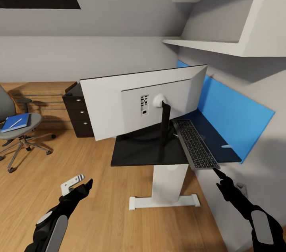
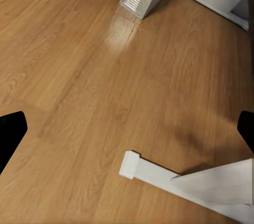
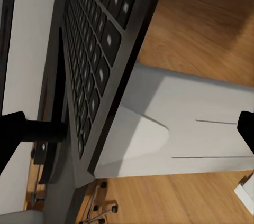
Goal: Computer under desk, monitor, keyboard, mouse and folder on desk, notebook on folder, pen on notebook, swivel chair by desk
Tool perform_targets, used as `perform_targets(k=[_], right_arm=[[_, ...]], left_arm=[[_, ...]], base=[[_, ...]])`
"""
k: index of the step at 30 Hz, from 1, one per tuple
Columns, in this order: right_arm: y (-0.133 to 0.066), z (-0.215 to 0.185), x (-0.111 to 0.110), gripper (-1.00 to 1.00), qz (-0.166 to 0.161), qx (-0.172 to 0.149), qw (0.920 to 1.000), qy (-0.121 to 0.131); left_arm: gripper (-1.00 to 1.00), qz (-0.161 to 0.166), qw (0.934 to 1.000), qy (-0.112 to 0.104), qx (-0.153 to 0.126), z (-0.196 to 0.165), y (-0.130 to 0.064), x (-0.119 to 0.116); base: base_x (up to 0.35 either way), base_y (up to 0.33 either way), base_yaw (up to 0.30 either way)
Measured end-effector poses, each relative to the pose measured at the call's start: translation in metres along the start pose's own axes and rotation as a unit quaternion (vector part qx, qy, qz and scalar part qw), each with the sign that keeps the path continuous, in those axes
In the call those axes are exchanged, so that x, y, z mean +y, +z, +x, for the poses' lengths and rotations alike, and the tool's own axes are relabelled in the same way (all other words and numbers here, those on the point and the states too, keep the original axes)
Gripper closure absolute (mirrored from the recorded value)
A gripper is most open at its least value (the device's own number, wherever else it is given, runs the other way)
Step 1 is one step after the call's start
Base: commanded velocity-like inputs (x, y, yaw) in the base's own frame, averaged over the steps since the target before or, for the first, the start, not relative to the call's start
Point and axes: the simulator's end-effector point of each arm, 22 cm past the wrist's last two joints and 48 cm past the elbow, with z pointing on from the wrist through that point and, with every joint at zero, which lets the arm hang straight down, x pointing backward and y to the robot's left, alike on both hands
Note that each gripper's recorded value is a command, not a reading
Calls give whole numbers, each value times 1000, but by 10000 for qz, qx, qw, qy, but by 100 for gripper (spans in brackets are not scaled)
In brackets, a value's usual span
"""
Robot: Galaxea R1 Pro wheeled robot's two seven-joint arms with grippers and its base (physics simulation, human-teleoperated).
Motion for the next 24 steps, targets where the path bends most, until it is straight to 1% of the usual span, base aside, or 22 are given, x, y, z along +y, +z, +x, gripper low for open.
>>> perform_targets(k=[6, 14, 20, 24], right_arm=[[0, 0, -1, -100, 10, -2, 10000, -5], [1, 10, -14, -100, 147, 96, 9998, 113], [1, 11, -16, -100, 161, 102, 9997, 122], [3, 13, -22, -100, 163, 101, 9997, 121]], left_arm=[[-100, 23, 10000, 14, 18, 2, 0, -2], [-100, 29, 10000, 16, 16, 1, 0, -3], [-100, 42, 10000, 13, -19, -2, -1, -4], [-100, 43, 10000, 13, -21, 3, 2, -2]], base=[[8, 0, 0], [21, 0, 0], [1, 0, 0], [0, 0, 0]])
